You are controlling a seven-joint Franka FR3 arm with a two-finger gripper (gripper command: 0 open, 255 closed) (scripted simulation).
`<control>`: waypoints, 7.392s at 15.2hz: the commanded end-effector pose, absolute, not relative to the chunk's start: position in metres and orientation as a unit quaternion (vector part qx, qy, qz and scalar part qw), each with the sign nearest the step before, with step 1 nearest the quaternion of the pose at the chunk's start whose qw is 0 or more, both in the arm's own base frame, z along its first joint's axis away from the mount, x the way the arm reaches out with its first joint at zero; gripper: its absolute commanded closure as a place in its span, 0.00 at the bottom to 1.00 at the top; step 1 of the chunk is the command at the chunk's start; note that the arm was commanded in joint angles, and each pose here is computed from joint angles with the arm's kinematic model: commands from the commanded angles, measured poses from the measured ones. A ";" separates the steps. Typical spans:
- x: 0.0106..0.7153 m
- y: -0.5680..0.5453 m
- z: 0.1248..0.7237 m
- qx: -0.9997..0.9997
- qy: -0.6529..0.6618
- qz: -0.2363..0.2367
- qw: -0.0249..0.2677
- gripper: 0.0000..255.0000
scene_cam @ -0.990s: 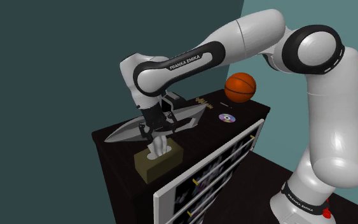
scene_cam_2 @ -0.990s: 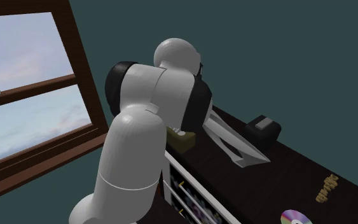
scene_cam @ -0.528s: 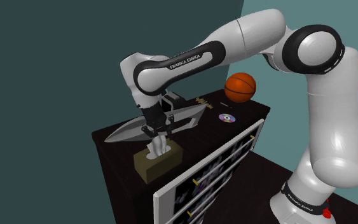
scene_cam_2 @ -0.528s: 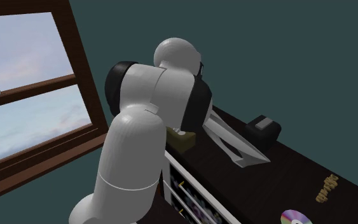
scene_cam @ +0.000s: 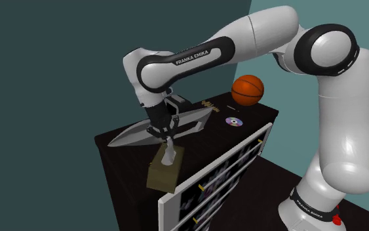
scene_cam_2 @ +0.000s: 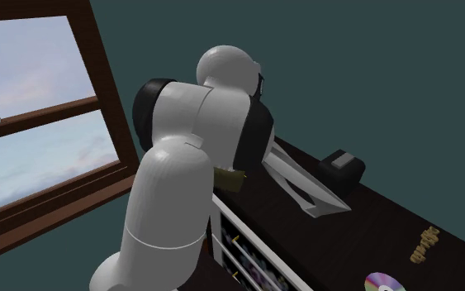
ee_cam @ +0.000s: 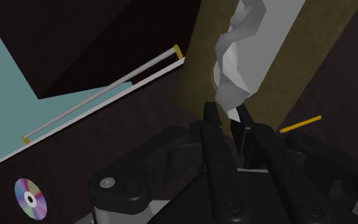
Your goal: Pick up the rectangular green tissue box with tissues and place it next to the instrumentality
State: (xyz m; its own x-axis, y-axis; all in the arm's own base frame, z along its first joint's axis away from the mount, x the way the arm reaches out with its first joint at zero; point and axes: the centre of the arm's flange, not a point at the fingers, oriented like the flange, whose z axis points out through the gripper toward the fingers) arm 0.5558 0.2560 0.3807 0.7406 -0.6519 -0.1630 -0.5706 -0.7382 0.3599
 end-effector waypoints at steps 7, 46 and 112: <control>0.556 0.256 0.423 0.922 -0.332 -0.141 0.145 1.00; 0.566 0.164 0.588 0.922 -0.332 -0.141 0.145 1.00; 0.601 -0.190 0.385 0.922 -0.332 -0.141 0.145 1.00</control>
State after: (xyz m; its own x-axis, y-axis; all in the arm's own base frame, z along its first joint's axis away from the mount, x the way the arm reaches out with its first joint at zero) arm 0.5992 -0.2127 0.4055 0.7730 -0.6302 -0.0726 -0.5269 -0.7015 0.4799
